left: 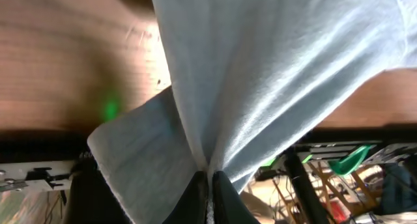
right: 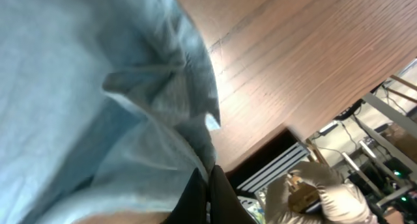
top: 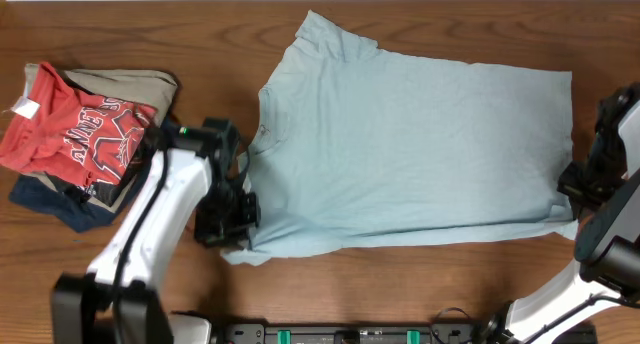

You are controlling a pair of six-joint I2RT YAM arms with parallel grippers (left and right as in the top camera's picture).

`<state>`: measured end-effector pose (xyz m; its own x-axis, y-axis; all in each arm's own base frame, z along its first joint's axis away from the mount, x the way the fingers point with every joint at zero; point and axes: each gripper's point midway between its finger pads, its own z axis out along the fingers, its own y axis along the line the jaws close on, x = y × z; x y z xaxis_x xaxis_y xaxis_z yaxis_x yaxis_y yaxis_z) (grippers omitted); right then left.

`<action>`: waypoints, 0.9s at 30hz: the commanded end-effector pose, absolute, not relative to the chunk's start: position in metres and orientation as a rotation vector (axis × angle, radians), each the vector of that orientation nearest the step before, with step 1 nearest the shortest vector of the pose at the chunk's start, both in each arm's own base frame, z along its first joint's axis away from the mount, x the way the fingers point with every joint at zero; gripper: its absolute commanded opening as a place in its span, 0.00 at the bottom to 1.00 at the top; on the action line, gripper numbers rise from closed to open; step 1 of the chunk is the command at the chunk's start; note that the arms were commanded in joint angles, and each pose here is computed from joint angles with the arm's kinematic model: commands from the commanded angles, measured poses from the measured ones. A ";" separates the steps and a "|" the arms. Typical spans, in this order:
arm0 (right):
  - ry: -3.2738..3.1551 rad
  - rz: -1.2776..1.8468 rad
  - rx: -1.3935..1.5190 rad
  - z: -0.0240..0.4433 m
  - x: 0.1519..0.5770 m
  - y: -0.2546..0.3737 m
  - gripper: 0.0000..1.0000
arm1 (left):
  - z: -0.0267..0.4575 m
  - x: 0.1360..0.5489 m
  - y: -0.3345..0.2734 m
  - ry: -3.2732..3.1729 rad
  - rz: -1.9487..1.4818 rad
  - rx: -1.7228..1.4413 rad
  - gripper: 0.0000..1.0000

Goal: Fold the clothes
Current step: 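Lay the stretched T-shirt flat on the table with both grippers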

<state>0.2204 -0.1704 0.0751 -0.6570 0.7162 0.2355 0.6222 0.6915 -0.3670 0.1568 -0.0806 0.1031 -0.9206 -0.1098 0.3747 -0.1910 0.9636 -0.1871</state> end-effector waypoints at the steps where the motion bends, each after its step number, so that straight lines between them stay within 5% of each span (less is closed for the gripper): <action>1: -2.607 0.378 -1.139 0.093 0.225 -0.174 0.01 | 0.111 0.155 -0.079 -2.820 0.331 0.216 0.06; 12: -2.880 0.140 -1.189 0.086 0.287 -0.171 0.01 | 0.118 0.267 -0.099 -3.244 0.597 0.325 0.06; 27: -3.058 0.234 -1.331 0.092 0.333 -0.202 0.01 | 0.103 0.374 -0.119 -3.457 0.832 0.404 0.06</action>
<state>0.3354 -0.1932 0.0866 -0.6842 0.6983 -0.2104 0.7177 0.6959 -0.0239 0.3649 -0.1184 0.1107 -0.8879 -0.2897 -0.3573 -0.0950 0.8755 -0.4738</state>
